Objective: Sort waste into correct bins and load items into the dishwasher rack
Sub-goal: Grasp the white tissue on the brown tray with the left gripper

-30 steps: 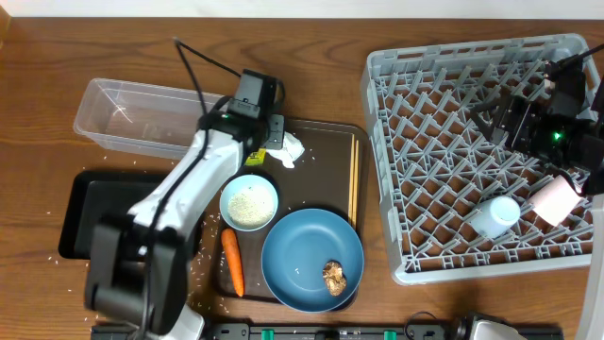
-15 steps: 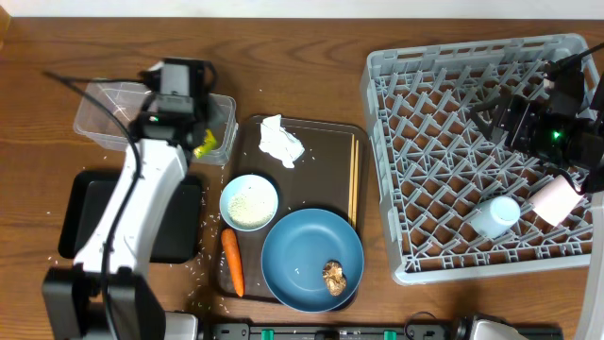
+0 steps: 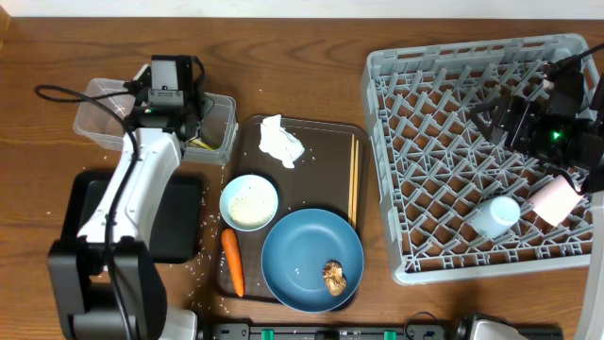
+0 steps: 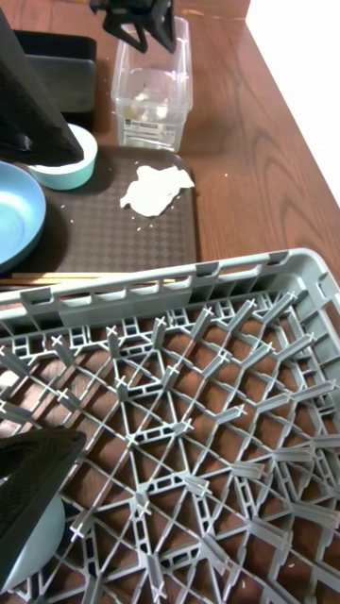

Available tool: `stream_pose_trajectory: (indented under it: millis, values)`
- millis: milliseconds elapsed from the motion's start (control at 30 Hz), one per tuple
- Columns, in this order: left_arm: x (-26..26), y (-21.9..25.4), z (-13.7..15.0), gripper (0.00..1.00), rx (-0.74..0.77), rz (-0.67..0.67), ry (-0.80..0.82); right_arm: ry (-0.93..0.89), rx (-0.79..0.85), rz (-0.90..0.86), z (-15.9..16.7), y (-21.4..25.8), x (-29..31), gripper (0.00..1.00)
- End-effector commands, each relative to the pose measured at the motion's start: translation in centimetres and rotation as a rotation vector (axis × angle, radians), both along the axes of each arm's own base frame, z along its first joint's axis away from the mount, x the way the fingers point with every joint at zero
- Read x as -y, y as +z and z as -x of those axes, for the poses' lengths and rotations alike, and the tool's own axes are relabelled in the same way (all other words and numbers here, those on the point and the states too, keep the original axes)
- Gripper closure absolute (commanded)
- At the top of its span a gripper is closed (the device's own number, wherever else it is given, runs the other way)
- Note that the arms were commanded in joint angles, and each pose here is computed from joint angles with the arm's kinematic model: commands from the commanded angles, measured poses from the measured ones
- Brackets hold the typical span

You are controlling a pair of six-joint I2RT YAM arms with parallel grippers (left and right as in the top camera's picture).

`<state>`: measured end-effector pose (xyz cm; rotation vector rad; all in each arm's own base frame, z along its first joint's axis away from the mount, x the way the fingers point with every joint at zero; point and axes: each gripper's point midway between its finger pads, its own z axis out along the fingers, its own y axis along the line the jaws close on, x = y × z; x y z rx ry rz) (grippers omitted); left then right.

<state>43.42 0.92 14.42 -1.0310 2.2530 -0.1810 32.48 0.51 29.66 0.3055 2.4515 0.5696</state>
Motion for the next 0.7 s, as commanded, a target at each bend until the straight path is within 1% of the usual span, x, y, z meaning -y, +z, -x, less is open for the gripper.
stream_pose_trajectory:
  millis: [0, 100, 133, 200, 267, 333, 433, 667]
  values:
    - [3.4, 3.4, 0.2, 0.4, 0.056, -0.109, -0.267, 0.001, -0.013, -0.006, -0.2, -0.4, -0.1, 0.18]
    - [8.9, 3.1, 1.2, 0.4, 0.041, -0.212, -0.611, 0.001, -0.014, -0.006, -0.2, -0.5, -0.1, 0.18]
    - [10.2, 2.4, 1.7, 0.39, 0.014, -0.251, -0.686, 0.001, -0.014, -0.006, -0.2, -0.5, -0.1, 0.18]
    - [12.1, 0.5, 2.6, 0.39, -0.051, -0.327, -0.773, 0.001, -0.015, -0.006, -0.2, -0.5, -0.1, 0.18]
    - [13.4, -1.6, 3.1, 0.35, -0.109, -0.38, -0.802, 0.001, -0.015, -0.007, -0.2, -0.5, -0.1, 0.18]
    - [14.4, -3.7, 3.2, 0.34, -0.157, -0.406, -0.829, 0.001, -0.015, -0.007, -0.2, -0.5, -0.1, 0.18]
    - [15.7, -6.8, 3.1, 0.34, -0.208, -0.411, -0.865, 0.001, -0.016, -0.007, -0.2, -0.5, -0.1, 0.18]
    - [16.1, -11.6, 2.7, 0.34, -0.278, -0.412, -0.881, 0.001, -0.016, -0.007, -0.2, -0.5, -0.1, 0.18]
